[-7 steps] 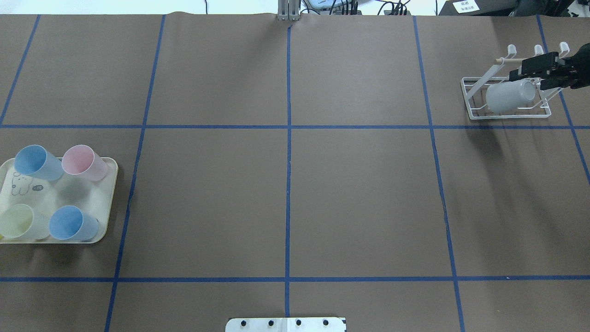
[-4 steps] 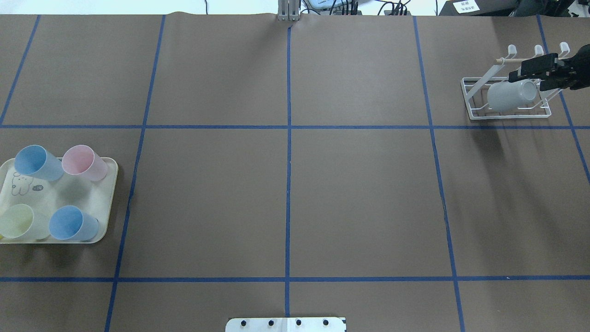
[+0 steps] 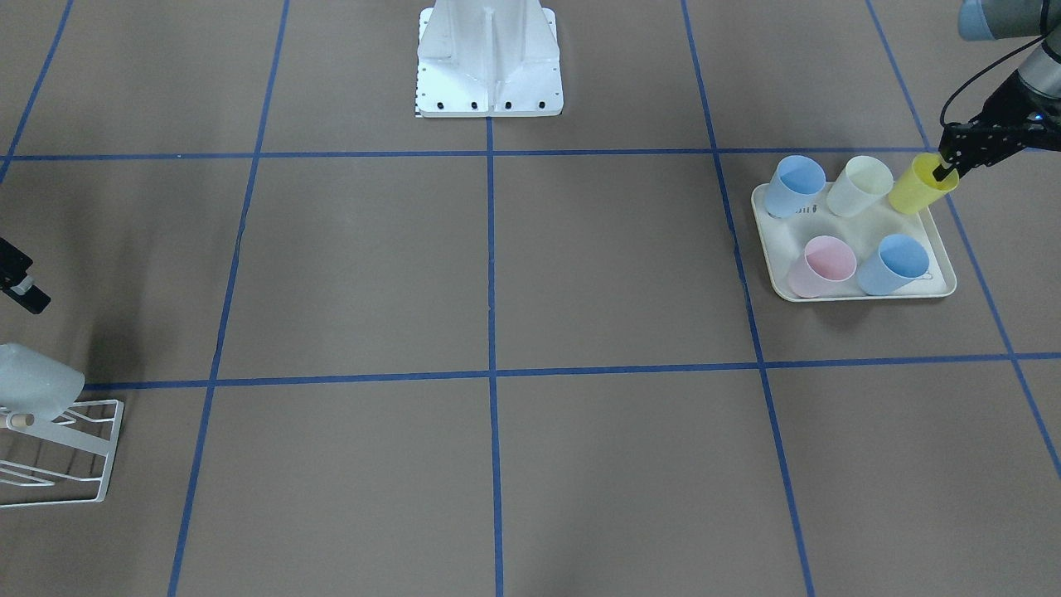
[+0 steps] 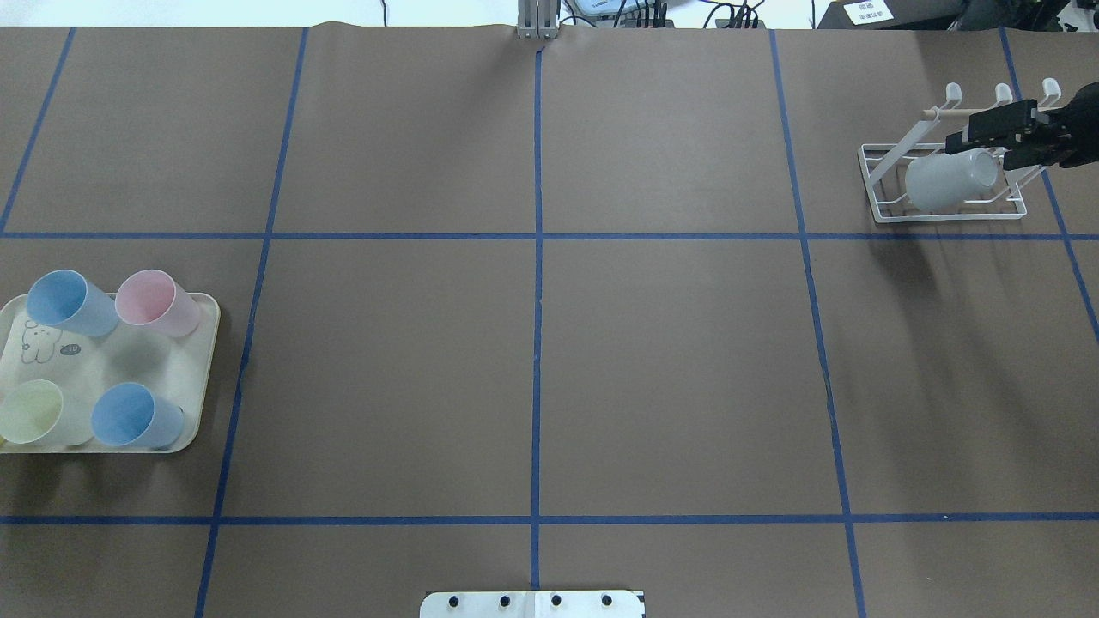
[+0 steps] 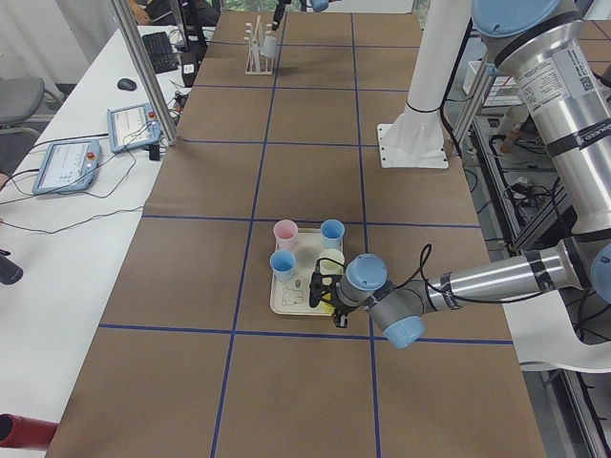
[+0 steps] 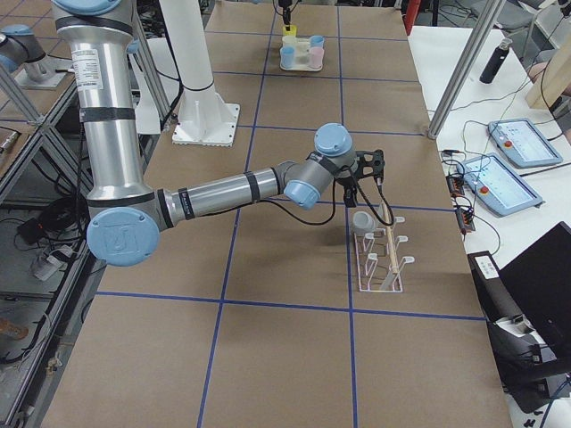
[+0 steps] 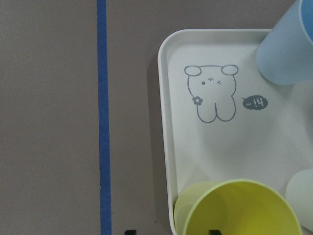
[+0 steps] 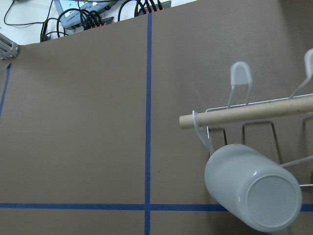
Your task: Transfer IKEA cup to right arm and place on rack
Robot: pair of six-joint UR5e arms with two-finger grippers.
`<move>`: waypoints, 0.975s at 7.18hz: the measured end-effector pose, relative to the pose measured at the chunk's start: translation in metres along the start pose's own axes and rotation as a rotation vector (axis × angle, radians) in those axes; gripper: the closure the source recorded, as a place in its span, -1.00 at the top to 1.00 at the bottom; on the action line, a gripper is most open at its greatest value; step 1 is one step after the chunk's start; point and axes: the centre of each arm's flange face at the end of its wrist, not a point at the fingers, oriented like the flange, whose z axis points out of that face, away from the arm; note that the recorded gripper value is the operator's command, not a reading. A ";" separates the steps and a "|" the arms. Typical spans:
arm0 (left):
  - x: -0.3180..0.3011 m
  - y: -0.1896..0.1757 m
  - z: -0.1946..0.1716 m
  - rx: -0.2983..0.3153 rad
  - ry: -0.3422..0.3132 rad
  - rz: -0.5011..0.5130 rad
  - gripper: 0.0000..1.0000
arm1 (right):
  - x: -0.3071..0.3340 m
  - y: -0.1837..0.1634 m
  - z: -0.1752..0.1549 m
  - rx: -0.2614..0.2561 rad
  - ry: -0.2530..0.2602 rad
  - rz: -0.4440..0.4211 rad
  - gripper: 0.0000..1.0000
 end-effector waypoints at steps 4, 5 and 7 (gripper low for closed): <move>0.008 -0.026 -0.060 0.058 0.143 -0.076 -1.00 | -0.004 0.000 0.002 0.000 -0.003 -0.004 0.98; 0.008 -0.034 -0.079 0.110 0.155 -0.089 -1.00 | -0.006 0.000 0.003 -0.002 -0.004 -0.003 0.98; 0.032 -0.068 -0.096 0.165 0.201 -0.102 -1.00 | -0.013 0.004 0.007 -0.007 -0.012 0.024 0.98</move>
